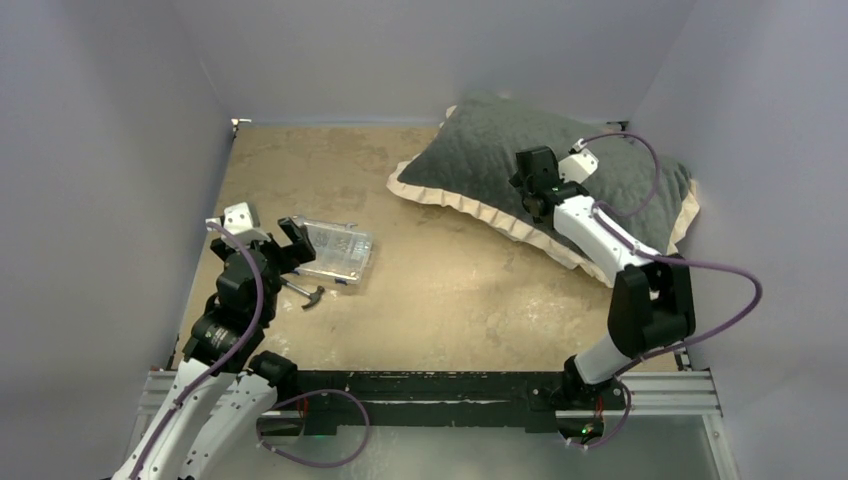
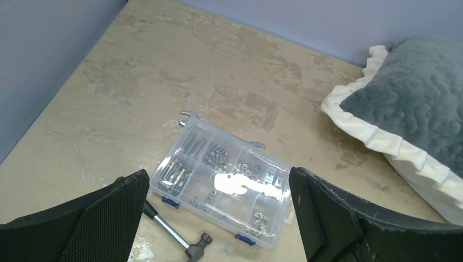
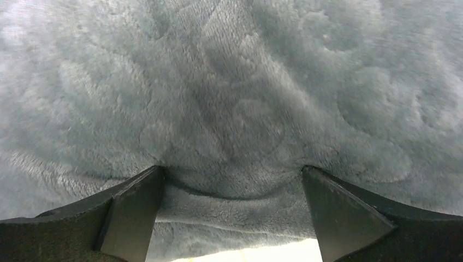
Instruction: Remove the pillowcase from the pillow
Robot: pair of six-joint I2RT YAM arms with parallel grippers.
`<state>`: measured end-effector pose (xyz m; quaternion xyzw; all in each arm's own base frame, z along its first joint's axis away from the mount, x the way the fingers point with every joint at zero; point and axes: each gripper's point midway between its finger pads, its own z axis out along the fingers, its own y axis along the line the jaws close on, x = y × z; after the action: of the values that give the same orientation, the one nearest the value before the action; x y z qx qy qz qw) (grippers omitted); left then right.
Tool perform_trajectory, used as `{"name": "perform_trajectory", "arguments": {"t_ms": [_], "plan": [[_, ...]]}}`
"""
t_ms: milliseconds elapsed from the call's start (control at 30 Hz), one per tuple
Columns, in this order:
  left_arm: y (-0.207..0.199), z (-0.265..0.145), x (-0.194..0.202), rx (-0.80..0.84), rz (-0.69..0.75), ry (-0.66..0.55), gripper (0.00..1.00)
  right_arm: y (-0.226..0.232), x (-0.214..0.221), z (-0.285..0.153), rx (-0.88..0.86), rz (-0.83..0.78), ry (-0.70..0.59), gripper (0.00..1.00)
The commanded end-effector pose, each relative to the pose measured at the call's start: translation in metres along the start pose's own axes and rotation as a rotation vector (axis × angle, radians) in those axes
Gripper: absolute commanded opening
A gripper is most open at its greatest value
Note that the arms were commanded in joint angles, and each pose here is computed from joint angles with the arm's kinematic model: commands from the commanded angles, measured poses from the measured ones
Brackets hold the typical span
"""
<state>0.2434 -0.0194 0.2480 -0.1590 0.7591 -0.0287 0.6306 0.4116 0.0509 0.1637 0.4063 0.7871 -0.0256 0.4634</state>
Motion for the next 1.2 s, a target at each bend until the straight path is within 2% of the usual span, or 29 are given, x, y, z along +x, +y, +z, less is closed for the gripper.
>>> {"name": "perform_trajectory", "arguments": {"t_ms": [0,133,200,233,333,367,400,500,733,867,1000,1167], "plan": [[-0.010,0.002,-0.007,0.039,-0.030,-0.028,0.99,0.006,-0.002,0.021,0.014,0.004,-0.041,0.99],[-0.012,0.004,-0.006,0.044,-0.023,-0.024,0.99,0.009,0.026,0.042,-0.018,-0.057,0.009,0.95],[-0.013,0.005,-0.005,0.045,-0.020,-0.020,0.99,0.014,0.038,0.049,-0.051,-0.082,0.031,0.87],[-0.013,0.005,-0.006,0.045,-0.020,-0.020,0.99,0.017,0.044,0.052,-0.068,-0.099,0.046,0.79],[-0.013,0.005,-0.006,0.046,-0.022,-0.022,0.99,0.027,0.054,0.057,-0.119,-0.138,0.080,0.32],[-0.013,0.004,-0.007,0.045,-0.023,-0.024,0.99,0.032,0.052,0.056,-0.133,-0.142,0.079,0.13],[-0.012,0.004,-0.007,0.042,-0.023,-0.025,0.99,0.037,0.049,0.055,-0.144,-0.141,0.075,0.00],[-0.011,0.004,-0.008,0.042,-0.027,-0.031,0.99,0.063,0.029,0.036,-0.237,-0.138,0.060,0.00],[-0.011,0.008,-0.008,0.047,-0.031,-0.026,0.99,0.146,-0.038,-0.059,-0.596,-0.112,0.009,0.00],[-0.011,0.011,-0.007,0.053,-0.034,-0.022,1.00,0.171,-0.054,-0.100,-0.738,-0.093,0.019,0.00],[-0.011,0.011,-0.007,0.057,-0.037,-0.021,0.99,0.188,-0.037,-0.129,-0.838,-0.084,0.076,0.00],[-0.012,0.011,-0.006,0.063,-0.035,-0.016,1.00,0.208,0.009,-0.151,-0.907,-0.121,0.182,0.00]]}}
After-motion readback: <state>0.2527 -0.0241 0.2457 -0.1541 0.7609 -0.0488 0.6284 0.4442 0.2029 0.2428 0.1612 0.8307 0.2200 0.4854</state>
